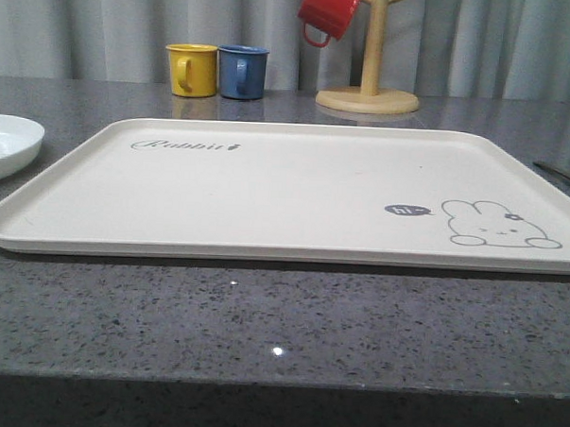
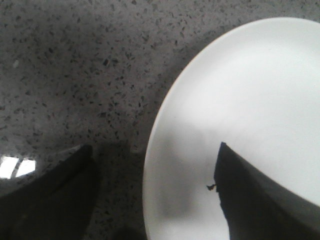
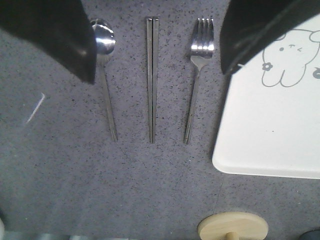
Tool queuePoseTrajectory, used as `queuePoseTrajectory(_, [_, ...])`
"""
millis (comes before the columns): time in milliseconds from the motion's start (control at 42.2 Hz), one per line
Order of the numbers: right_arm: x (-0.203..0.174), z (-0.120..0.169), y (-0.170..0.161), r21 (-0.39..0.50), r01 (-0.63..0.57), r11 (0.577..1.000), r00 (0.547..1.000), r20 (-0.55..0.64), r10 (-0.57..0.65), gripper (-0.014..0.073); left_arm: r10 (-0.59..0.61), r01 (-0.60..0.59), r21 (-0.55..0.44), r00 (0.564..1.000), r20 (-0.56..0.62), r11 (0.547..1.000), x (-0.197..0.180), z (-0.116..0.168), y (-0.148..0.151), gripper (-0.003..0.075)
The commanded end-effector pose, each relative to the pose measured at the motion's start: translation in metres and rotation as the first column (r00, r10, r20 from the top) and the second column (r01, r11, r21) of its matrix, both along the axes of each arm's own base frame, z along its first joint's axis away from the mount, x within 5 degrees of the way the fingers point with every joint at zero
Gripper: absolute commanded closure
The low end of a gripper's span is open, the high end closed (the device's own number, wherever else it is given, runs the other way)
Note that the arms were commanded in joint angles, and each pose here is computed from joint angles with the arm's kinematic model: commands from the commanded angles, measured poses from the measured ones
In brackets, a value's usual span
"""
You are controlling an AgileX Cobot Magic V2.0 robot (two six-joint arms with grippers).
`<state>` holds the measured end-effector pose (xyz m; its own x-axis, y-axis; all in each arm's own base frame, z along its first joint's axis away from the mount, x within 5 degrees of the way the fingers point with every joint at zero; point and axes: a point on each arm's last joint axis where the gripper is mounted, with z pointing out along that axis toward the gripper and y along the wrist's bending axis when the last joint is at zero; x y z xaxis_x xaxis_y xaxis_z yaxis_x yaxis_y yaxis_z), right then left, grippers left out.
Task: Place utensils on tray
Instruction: 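Grasp the rim of the white plate with the left gripper, then lower the white plate onto the tray and open the left gripper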
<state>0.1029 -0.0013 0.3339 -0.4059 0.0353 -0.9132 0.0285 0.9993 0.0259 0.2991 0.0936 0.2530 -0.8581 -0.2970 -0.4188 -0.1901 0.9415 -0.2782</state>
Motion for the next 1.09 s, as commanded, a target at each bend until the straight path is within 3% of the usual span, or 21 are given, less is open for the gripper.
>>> queuePoseTrajectory(0, [0.003,0.016,-0.001,-0.027,0.002,1.000,0.996,0.091,0.001,0.0053,0.017,-0.017,0.001,0.997,0.081,1.000,0.002,0.020,0.000,0.0371])
queuePoseTrajectory(261, [0.003,0.016,-0.001,-0.027,0.002,1.000,0.996,0.091,0.001,0.0053,0.014,-0.014,-0.003,0.997,0.075,1.000,0.002,0.020,-0.001,0.0652])
queuePoseTrajectory(379, [0.003,0.016,-0.001,-0.027,0.002,1.000,0.996,0.091,0.001,0.0053,0.015,-0.015,-0.001,0.997,0.079,1.000,0.001,0.021,-0.001,0.0738])
queuePoseTrajectory(569, [0.003,0.016,-0.001,-0.027,0.002,1.000,0.996,0.091,0.001,0.0053,0.015,-0.017,0.012,0.993,0.116,1.000,-0.003,0.033,-0.003,0.0740])
queuePoseTrajectory(805, [0.003,0.016,-0.001,-0.027,0.002,1.000,0.996,0.091,0.001,0.0053,-0.015,0.008,0.027,0.972,0.235,1.000,-0.017,0.079,-0.016,0.0740])
queuePoseTrajectory(1066, [0.003,0.016,-0.001,-0.027,0.002,1.000,0.996,0.091,0.001,0.0053,-0.199,0.206,0.015,0.922,0.331,0.978,-0.013,0.117,-0.073,0.0740])
